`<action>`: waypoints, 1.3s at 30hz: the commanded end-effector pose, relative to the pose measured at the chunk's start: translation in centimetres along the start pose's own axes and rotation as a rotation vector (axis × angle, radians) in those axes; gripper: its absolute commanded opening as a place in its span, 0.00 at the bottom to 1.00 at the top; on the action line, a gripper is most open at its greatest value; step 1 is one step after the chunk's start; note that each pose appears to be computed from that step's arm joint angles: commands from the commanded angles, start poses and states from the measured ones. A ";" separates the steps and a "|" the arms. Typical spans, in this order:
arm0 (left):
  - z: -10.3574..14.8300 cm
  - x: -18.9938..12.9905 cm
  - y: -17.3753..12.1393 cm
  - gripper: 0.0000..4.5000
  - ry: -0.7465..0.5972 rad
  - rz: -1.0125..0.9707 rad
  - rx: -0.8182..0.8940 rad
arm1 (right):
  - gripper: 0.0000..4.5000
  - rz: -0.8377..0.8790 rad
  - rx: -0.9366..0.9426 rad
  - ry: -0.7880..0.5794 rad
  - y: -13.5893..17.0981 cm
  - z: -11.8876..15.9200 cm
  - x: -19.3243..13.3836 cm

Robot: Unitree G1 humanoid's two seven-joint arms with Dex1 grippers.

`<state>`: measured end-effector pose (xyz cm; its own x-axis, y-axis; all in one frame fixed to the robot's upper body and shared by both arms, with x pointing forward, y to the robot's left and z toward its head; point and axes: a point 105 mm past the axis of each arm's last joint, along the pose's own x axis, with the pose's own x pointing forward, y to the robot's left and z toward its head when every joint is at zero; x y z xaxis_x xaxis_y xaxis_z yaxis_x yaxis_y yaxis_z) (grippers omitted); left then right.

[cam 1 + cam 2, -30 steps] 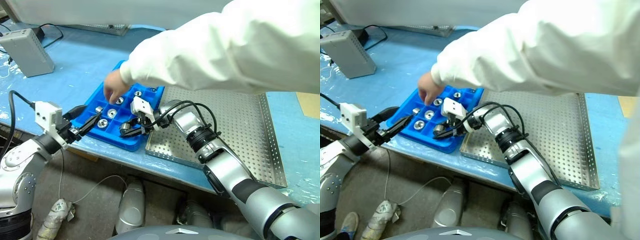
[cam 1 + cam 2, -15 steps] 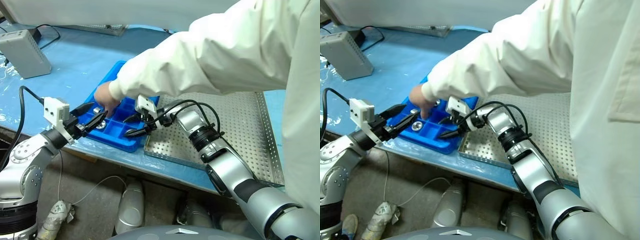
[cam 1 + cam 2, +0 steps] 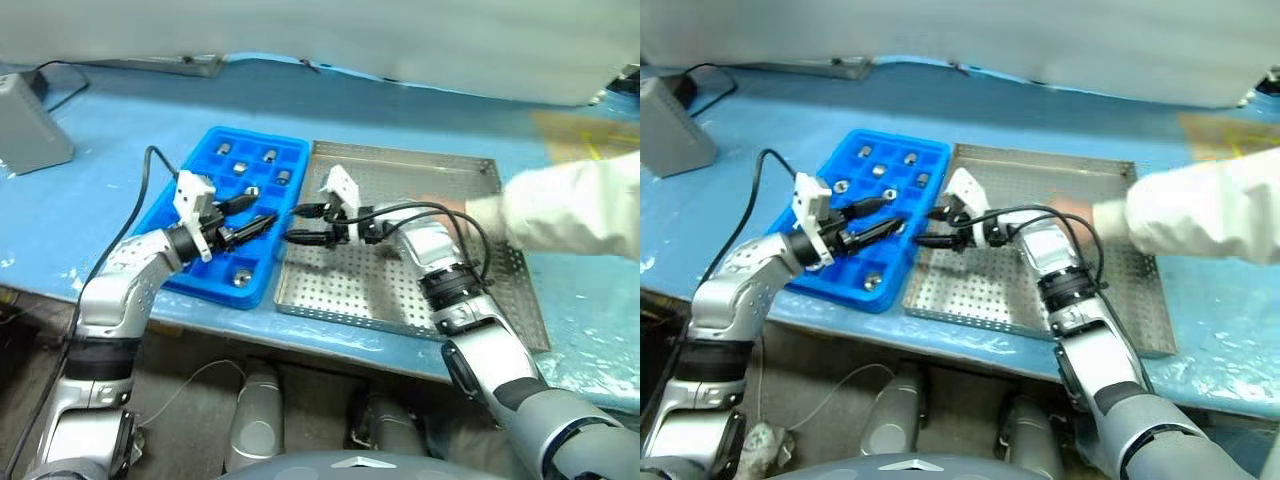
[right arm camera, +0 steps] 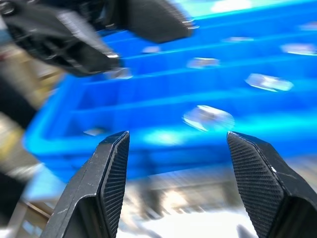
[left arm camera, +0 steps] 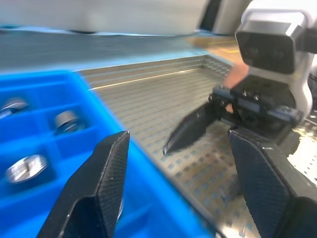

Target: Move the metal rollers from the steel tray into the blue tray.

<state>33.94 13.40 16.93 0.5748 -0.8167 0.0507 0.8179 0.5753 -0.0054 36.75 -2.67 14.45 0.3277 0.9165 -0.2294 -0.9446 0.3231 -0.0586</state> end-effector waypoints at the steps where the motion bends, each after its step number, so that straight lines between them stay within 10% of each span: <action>1: 0.7 2.1 -0.1 0.75 -0.023 -0.089 0.031 | 0.72 -0.159 0.003 -0.065 -1.5 1.0 -2.9; 16: 1.0 6.3 -0.9 0.75 -0.063 -0.325 0.004 | 0.72 -0.491 0.031 -0.099 -0.6 -1.0 -11.2; 39: 0.7 5.3 -0.5 0.75 -0.052 -0.271 0.026 | 0.68 -0.375 0.182 0.184 0.7 -7.2 -6.9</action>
<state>36.66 8.24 16.55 0.3229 -0.9441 0.0664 0.9462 0.3234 -0.0027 33.92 -10.66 8.49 0.6335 0.6581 -0.4069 -0.7213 0.6927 -0.0027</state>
